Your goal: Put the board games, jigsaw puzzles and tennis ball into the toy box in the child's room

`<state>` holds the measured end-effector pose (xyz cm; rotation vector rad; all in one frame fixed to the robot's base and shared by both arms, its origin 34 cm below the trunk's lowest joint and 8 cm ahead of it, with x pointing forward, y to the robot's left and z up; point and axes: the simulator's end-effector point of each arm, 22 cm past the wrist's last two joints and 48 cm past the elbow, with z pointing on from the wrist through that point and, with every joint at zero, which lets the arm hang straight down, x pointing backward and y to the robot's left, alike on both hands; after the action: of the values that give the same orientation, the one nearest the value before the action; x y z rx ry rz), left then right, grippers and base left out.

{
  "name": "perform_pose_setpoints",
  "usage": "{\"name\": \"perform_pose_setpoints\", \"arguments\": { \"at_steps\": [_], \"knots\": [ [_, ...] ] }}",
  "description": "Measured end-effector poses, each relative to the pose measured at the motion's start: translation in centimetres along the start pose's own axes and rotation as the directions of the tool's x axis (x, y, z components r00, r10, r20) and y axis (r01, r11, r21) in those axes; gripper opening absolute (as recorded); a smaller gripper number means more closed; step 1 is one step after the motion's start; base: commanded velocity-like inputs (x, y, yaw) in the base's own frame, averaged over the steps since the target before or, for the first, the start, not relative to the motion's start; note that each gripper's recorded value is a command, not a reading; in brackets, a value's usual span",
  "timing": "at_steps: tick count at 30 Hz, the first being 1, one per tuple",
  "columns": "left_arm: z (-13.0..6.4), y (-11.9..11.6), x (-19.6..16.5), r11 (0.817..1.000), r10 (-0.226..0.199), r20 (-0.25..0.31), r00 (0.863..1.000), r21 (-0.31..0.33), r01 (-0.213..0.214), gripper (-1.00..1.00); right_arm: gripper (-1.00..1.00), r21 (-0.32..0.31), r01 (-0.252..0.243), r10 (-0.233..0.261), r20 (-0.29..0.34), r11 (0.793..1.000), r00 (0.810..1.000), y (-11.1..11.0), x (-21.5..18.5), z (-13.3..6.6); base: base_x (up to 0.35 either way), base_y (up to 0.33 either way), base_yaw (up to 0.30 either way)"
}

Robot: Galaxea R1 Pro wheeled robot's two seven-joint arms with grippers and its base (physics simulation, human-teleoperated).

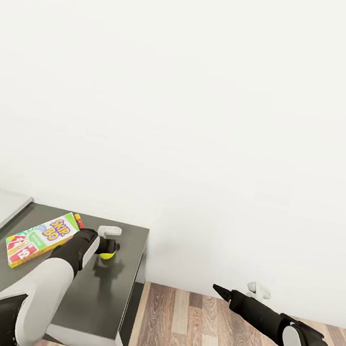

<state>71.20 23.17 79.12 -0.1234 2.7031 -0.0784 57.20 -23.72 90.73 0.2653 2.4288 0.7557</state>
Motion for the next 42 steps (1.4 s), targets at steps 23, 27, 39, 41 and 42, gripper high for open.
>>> {"name": "perform_pose_setpoints", "arguments": {
  "at_steps": [23,27,39,41,42],
  "knots": [
    [0.61,0.08,0.59,1.0,0.0,-0.013,1.0,-0.001,0.0,-1.0,1.0,0.005,-0.005,0.005,-0.011,1.0,1.0,-0.4,0.37,0.31,0.0,0.0,0.0],
    [0.6,0.01,0.57,1.0,-0.005,-0.013,1.0,0.001,0.005,-1.0,1.0,0.006,-0.004,0.004,-0.011,1.0,1.0,-0.44,0.37,0.29,0.0,0.0,0.0],
    [0.37,0.61,0.09,1.0,-0.01,-0.001,1.0,0.001,0.01,-1.0,1.0,0.005,-0.004,0.004,-0.007,1.0,1.0,-0.32,0.27,0.23,0.0,0.0,-0.017],
    [0.22,0.69,-0.13,1.0,-0.011,0.004,1.0,0.001,0.011,-1.0,1.0,0.004,-0.002,0.002,-0.005,1.0,1.0,-0.25,0.18,0.16,0.0,0.0,-0.069],
    [0.15,0.69,-0.21,1.0,-0.011,0.006,1.0,0.001,0.011,-1.0,1.0,0.003,-0.001,0.002,-0.004,1.0,1.0,-0.22,0.14,0.12,0.0,0.0,-0.071]
  ]
}}
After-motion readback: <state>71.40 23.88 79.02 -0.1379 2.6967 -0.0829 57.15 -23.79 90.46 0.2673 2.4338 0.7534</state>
